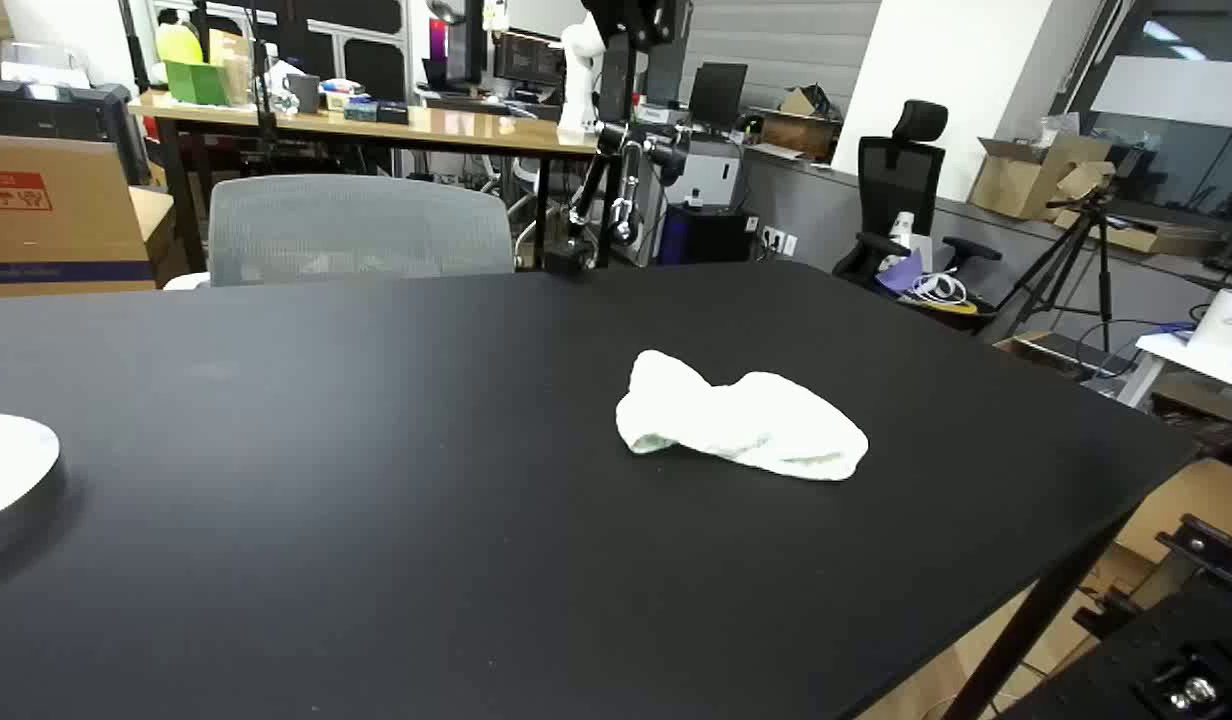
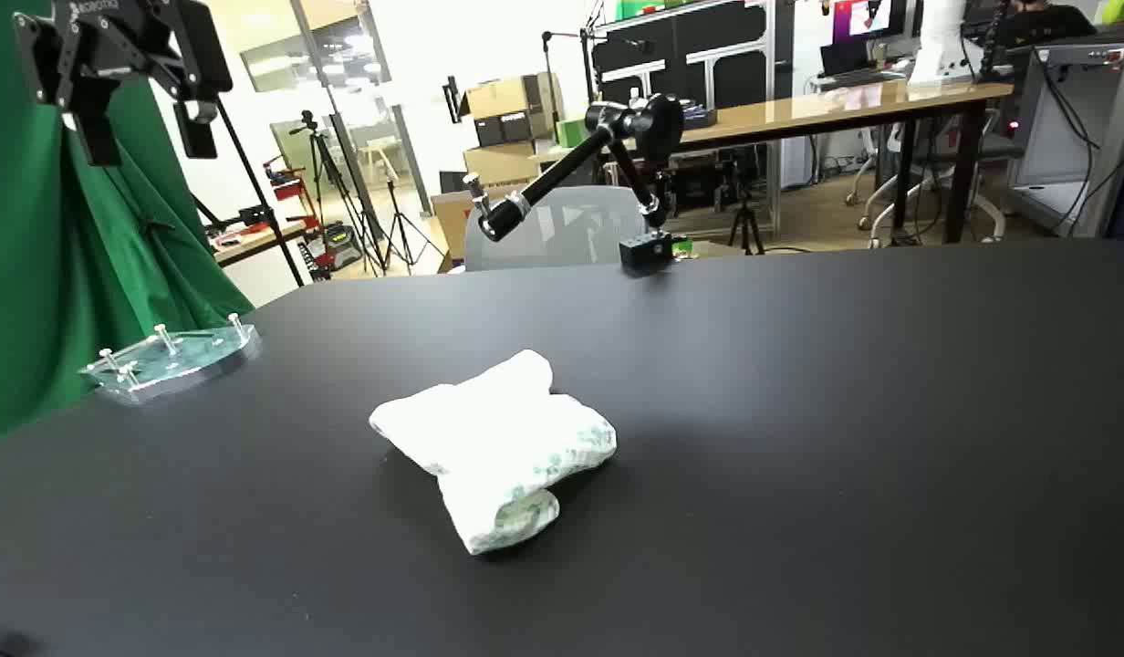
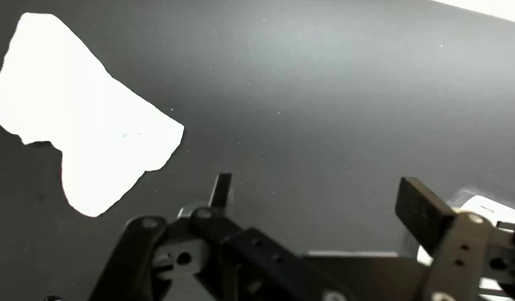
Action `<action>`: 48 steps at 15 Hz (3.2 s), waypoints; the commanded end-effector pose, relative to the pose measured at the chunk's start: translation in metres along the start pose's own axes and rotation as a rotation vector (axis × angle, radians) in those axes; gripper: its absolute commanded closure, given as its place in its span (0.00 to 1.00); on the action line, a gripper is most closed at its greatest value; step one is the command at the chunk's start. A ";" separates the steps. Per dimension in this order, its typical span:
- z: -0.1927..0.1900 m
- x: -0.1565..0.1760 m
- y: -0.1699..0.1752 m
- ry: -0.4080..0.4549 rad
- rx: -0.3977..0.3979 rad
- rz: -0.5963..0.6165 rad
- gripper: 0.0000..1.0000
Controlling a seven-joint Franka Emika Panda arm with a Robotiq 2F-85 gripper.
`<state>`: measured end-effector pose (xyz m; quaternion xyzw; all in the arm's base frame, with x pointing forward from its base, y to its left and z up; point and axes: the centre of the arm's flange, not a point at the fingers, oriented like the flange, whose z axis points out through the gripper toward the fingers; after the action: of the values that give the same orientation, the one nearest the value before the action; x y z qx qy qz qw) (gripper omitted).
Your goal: Put the towel on top of the black thing on the table
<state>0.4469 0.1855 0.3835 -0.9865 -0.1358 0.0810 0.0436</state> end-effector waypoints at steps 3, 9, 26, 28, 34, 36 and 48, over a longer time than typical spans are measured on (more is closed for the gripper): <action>0.000 0.000 0.000 0.002 0.000 0.000 0.00; 0.000 0.000 0.000 0.003 0.000 0.000 0.00; 0.122 -0.005 0.087 0.123 -0.294 0.141 0.00; 0.140 -0.006 0.103 0.124 -0.272 0.176 0.00; 0.174 -0.009 0.124 0.116 -0.180 0.243 0.00; 0.180 -0.009 0.125 0.112 -0.154 0.267 0.00; 0.190 -0.005 0.126 0.101 -0.085 0.370 0.00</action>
<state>0.4422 0.0750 0.1838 -0.9983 0.0472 0.0323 -0.0067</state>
